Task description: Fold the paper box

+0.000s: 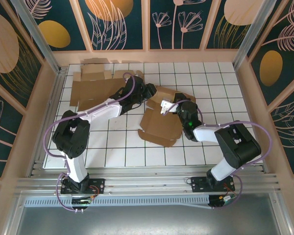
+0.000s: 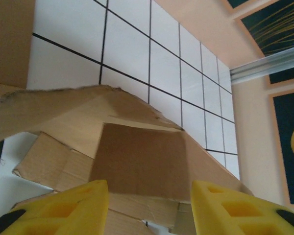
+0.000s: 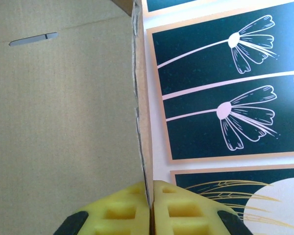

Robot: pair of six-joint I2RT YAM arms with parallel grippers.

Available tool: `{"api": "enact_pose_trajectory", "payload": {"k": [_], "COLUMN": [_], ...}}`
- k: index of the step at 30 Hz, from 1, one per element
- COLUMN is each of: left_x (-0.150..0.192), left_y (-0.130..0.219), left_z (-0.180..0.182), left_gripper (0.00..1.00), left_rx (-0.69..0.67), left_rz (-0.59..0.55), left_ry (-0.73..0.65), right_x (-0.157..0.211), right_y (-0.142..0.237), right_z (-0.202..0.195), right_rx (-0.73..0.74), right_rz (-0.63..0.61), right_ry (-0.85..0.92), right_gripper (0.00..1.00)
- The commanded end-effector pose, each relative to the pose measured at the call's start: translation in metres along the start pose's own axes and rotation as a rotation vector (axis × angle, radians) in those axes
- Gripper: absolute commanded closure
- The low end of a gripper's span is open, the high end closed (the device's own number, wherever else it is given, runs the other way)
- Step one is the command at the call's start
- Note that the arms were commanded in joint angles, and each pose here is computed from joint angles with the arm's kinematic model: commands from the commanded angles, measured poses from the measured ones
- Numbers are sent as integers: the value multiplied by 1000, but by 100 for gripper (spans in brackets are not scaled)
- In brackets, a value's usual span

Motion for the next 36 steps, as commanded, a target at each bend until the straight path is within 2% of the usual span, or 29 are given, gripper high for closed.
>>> {"api": "enact_pose_trajectory", "payload": {"k": [1, 10, 17, 22, 25, 28, 29, 30, 32, 36], "left_x": [-21, -2, 17, 29, 28, 22, 20, 17, 13, 11], "left_y": [-5, -29, -36, -49, -52, -50, -49, -48, -48, -51], "left_z": [-11, -27, -19, -2, 0, 2, 3, 3, 4, 2], "left_gripper": [51, 56, 58, 76, 76, 70, 69, 69, 69, 68], "left_rx": [48, 219, 239, 197, 181, 139, 126, 116, 100, 85], "left_rz": [-50, 92, 188, 225, 219, 190, 178, 165, 150, 148], "left_ry": [16, -15, -18, -5, -24, -67, -81, -93, -111, -130], "right_x": [-3, -5, -5, -6, -4, -12, -13, -16, -25, -58], "right_y": [5, 4, 1, -1, 0, 5, 6, 7, 12, 44], "right_z": [-1, 8, 12, 17, 20, 18, 17, 17, 16, 16], "right_rx": [25, -7, -32, -32, -39, -52, -66, -88, -165, -514], "right_rz": [-12, -16, -5, 3, 10, -10, -14, -22, -55, -203], "right_ry": [-29, -33, -56, -84, -92, -115, -138, -165, -231, -406], "right_gripper": [90, 89, 89, 87, 82, 76, 70, 60, 44, 36]}}
Point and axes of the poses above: each hand's point on the last joint's axis, 136 mm out from that joint toward the fingers, its own y axis back along the fingers, its own z axis along the line the jaws close on, x = y × z, the point moved 3 cm from there along y, back along the fingers
